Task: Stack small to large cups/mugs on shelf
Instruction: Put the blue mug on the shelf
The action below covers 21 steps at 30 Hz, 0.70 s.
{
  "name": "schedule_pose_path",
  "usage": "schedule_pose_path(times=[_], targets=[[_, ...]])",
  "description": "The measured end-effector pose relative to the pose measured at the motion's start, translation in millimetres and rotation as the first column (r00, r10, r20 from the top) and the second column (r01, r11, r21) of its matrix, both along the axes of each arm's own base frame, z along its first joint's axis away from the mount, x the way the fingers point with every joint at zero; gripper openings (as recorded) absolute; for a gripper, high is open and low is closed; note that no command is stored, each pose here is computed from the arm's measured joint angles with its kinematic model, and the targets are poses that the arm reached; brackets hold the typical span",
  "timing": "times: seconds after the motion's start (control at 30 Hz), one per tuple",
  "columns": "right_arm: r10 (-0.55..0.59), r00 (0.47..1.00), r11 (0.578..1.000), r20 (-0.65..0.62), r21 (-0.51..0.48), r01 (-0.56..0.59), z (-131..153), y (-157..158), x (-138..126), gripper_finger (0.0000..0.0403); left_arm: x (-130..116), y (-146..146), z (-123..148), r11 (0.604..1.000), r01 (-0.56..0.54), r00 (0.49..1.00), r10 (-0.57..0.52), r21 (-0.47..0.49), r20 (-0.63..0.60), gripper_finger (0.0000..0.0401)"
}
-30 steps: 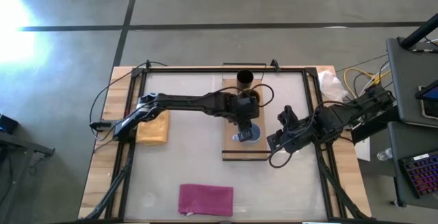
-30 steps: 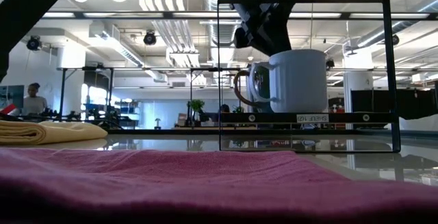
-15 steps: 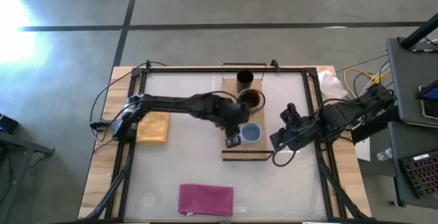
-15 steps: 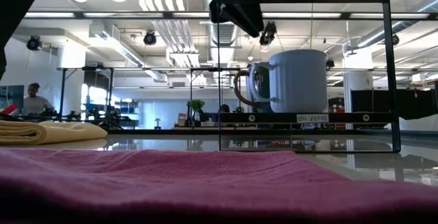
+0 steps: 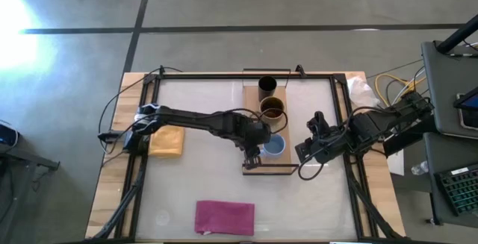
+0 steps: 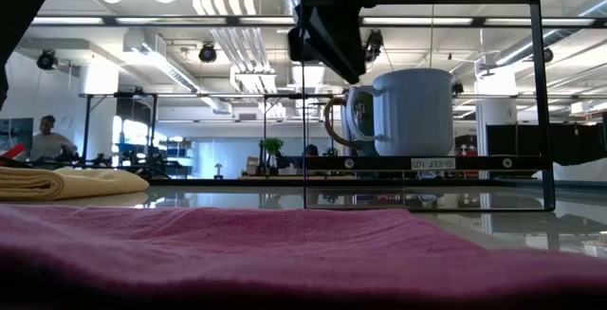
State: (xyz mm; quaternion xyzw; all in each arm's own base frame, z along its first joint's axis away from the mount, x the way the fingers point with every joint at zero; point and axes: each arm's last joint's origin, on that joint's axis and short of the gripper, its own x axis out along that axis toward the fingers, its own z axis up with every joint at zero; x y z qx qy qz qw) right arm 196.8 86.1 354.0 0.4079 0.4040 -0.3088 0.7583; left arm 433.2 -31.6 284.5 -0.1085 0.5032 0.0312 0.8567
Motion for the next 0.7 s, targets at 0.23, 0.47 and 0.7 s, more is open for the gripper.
schedule_pose_path(times=[0.23,0.47,0.7], targets=[[0.000,1.000,1.000,-0.001,0.000,0.000,0,0,0,0.0018,1,-1,1,1.000,0.004,1.000,-0.004,-0.007,0.012,0.0086],[-0.005,1.000,1.000,0.003,-0.012,0.005,0,0,0,0.0018,3,-2,-9,1.000,-0.002,1.000,0.002,-0.021,0.022,0.0086],[-0.009,1.000,1.000,0.005,-0.021,0.009,0,-1,0,0.0018,4,-2,-16,0.999,-0.008,1.000,0.009,-0.039,0.026,0.0086]])
